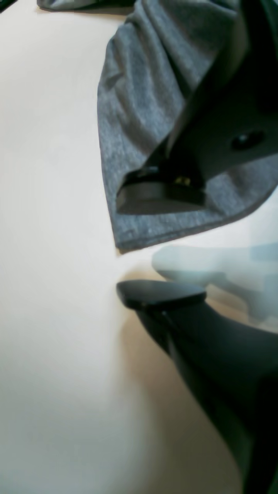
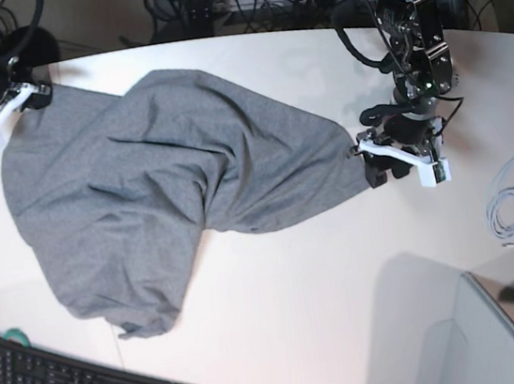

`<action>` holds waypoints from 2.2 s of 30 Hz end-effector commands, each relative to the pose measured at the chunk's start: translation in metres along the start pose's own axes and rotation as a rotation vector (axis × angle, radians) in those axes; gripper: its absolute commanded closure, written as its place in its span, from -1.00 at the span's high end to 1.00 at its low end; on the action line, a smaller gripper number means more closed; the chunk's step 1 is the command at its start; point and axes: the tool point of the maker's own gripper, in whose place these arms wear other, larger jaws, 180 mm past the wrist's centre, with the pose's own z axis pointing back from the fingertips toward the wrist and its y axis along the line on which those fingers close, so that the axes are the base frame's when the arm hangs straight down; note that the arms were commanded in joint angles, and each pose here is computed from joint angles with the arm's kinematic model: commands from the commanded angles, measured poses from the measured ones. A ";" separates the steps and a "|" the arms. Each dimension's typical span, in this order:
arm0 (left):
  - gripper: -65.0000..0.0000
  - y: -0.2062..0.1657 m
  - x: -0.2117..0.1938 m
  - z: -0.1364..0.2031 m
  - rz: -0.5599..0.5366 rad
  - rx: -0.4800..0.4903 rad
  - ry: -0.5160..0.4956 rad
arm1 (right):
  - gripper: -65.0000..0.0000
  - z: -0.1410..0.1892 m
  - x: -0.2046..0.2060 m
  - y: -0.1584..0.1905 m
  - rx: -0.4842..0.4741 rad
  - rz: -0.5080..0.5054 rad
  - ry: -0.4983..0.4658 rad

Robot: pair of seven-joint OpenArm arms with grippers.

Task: Layout the t-shirt on the table in an organized manner, then fold the t-shirt properly
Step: 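Grasp a shirt corner with the left gripper and pull it, then lift the shirt with both grippers and lay it flat, stretched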

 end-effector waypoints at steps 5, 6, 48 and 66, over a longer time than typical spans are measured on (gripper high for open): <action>-0.15 -0.002 0.016 -0.001 -0.001 -0.011 -0.047 | -1.00 0.004 0.006 -0.003 -0.010 0.015 -0.007; -0.15 -0.002 0.015 -0.001 0.000 -0.011 -0.044 | -1.00 0.004 0.006 -0.003 -0.010 0.015 -0.007; -1.00 0.033 0.001 0.039 0.031 0.096 -0.063 | -1.00 0.027 0.031 0.010 -0.044 0.129 -0.024; -1.00 -0.011 0.109 0.009 -0.004 0.009 -0.139 | -1.00 0.040 0.210 0.050 -0.143 0.440 -0.113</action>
